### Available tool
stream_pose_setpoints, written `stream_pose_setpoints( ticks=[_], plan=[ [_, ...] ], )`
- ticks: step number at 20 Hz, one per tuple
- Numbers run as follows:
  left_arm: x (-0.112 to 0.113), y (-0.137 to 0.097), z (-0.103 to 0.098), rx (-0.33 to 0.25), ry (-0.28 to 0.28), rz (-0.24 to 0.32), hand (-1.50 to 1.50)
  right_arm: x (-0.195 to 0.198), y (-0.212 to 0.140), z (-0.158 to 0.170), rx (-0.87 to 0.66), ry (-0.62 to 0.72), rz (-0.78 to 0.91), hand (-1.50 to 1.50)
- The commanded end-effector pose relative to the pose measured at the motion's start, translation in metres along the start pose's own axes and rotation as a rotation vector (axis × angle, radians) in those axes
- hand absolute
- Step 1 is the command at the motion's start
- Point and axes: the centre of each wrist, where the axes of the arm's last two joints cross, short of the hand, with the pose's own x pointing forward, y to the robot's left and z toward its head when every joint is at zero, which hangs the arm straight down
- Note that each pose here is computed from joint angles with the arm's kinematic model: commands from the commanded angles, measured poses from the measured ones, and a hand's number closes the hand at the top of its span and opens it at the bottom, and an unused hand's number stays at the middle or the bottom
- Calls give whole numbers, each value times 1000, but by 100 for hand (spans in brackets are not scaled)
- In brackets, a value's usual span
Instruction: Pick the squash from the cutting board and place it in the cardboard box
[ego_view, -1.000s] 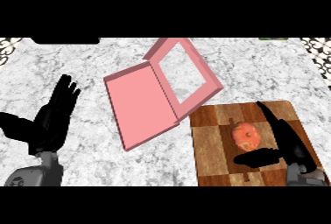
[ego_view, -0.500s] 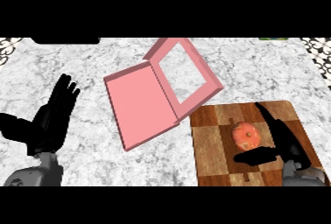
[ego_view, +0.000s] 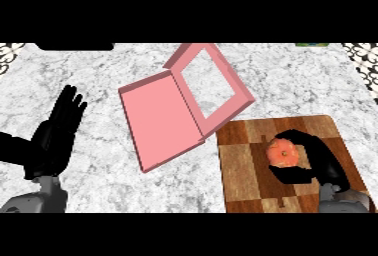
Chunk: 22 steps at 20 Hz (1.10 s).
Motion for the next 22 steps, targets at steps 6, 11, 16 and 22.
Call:
stream_pose_setpoints(
  ticks=[6, 11, 16, 22],
  plan=[
    [14, -2, -2, -11, 5, 2, 0, 7, 14, 9, -103, -47, 89, 150],
    [9, -24, -10, -100, 2, 9, 0, 134, 98, 46, 4, -414, 335, 150],
    [15, -42, -14, -189, -15, -8, 0, 181, 124, 66, -13, -596, 526, 150],
    [14, -58, -17, -233, -7, -9, 0, 220, 139, 91, -103, -702, 659, 150]
  ],
)
